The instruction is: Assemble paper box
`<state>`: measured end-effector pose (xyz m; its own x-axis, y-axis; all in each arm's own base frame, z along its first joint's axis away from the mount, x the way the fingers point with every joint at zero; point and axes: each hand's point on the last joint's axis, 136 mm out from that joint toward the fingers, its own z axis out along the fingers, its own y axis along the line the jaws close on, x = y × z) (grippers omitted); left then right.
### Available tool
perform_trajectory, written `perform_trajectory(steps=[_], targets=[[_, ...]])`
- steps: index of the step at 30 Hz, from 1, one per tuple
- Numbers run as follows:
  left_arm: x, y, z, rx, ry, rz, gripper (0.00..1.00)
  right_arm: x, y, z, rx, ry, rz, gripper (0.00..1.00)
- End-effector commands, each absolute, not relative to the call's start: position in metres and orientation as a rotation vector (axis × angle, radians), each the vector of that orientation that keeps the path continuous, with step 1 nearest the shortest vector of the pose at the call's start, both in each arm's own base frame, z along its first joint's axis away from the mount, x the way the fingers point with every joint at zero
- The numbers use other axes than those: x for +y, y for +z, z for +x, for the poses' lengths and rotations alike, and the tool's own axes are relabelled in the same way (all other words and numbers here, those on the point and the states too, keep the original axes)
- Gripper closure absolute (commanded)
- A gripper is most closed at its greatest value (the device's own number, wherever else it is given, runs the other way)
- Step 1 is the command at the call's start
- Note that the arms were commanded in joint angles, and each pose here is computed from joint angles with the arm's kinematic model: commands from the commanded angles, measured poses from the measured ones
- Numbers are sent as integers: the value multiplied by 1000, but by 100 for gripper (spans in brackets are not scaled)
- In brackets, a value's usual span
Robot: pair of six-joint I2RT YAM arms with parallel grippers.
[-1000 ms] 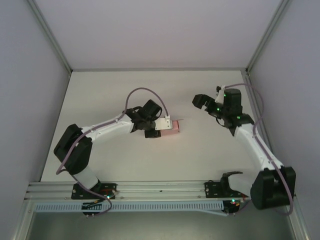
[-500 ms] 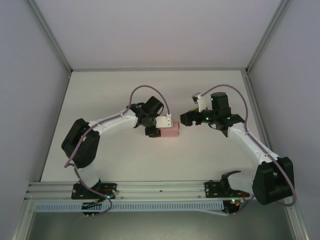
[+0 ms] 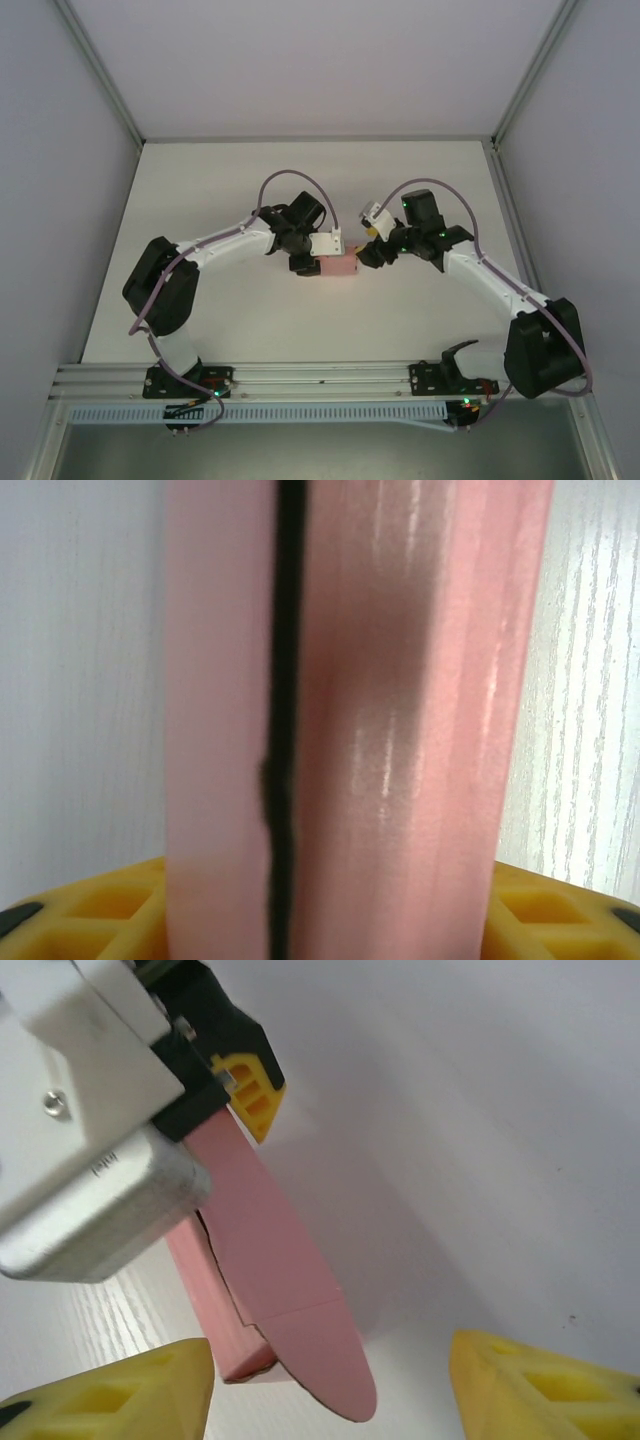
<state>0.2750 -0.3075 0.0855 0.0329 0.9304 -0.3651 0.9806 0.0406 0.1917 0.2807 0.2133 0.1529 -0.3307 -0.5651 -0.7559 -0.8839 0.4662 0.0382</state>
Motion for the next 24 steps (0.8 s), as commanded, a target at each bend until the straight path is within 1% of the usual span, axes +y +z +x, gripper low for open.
perform_trajectory(steps=[1, 5, 7, 9, 10, 11, 13, 17, 21, 24], targets=[[-304, 77, 264, 1961, -227, 1989, 43, 212, 151, 279, 2021, 537, -1292, 38], [-304, 78, 265, 1965, -227, 1986, 43, 217, 149, 289, 2005, 505, -1282, 48], [-305, 80, 266, 1963, -227, 1978, 43, 219, 149, 289, 2006, 519, -1296, 50], [-306, 81, 267, 1963, -226, 1970, 43, 220, 148, 290, 2015, 524, -1297, 58], [-307, 82, 268, 1960, -228, 1965, 43, 221, 147, 290, 2020, 526, -1302, 65], [-307, 82, 268, 1963, -228, 1960, 43, 221, 147, 290, 2022, 526, -1305, 75], [-308, 83, 270, 1967, -225, 1946, 43, 222, 146, 290, 2039, 537, -1296, 88], [-309, 83, 273, 1979, -216, 1922, 43, 225, 148, 291, 2077, 568, -1248, 98], [-309, 80, 279, 2018, -184, 1883, 43, 235, 157, 297, 2141, 680, -1081, 100], [-307, 76, 282, 2049, -149, 1863, 43, 236, 161, 306, 2302, 756, -827, 100]])
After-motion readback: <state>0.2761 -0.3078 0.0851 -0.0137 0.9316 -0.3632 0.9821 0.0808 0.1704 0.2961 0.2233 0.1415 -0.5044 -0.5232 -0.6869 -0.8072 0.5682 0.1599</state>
